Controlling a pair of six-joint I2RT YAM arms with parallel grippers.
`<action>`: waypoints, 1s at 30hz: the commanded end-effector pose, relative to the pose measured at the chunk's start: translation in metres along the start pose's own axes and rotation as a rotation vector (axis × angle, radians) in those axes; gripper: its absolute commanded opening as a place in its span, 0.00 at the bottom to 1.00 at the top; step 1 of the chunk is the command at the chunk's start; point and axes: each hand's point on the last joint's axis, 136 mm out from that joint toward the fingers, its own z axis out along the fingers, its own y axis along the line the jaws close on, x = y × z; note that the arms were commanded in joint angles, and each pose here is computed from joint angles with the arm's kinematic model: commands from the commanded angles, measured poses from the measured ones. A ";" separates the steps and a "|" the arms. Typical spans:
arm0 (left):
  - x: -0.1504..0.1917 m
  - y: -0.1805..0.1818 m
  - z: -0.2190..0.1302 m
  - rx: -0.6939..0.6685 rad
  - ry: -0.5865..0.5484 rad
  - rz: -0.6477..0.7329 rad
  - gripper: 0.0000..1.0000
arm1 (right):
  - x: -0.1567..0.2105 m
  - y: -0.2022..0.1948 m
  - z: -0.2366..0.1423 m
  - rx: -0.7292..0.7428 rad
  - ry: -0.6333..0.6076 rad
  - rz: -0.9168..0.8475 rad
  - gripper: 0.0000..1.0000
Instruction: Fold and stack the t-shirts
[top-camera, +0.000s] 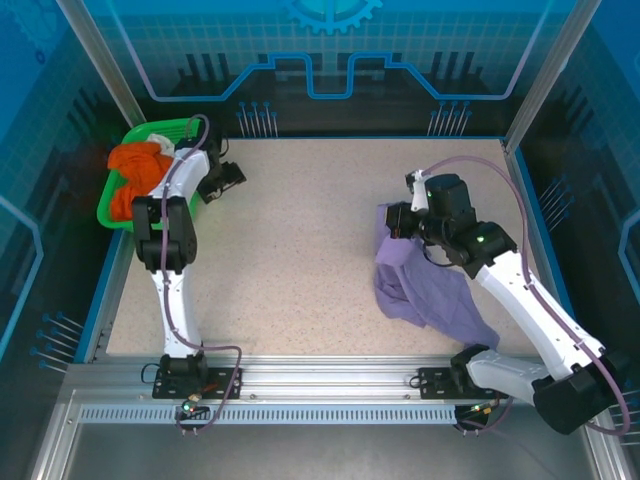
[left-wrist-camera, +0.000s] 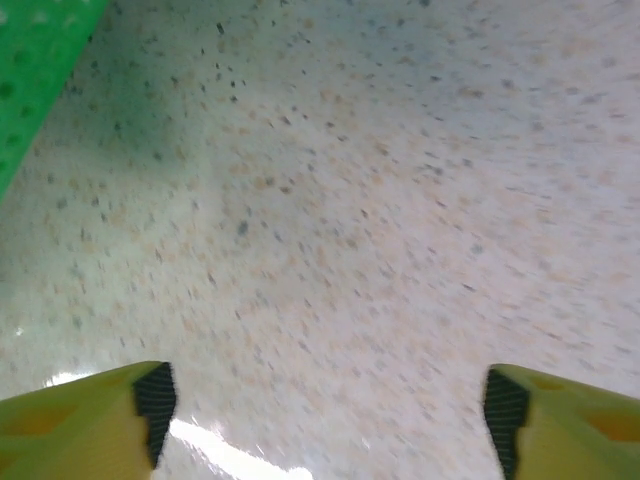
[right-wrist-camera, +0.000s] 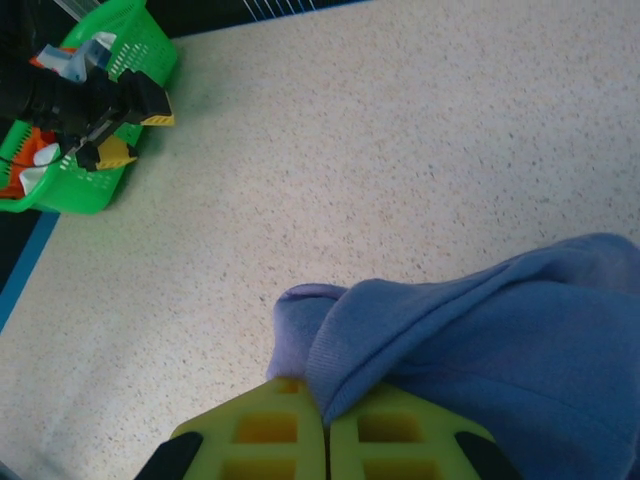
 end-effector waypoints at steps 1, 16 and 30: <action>0.021 -0.074 -0.090 0.283 -0.062 0.076 0.91 | -0.030 0.036 -0.019 -0.095 -0.063 -0.032 0.00; 0.258 -0.187 -0.215 0.980 0.260 0.101 0.98 | -0.078 0.109 -0.087 -0.370 -0.066 -0.103 0.10; 0.192 -0.164 -0.171 0.755 0.050 0.141 0.00 | -0.059 -0.065 0.009 -0.024 0.059 0.276 0.17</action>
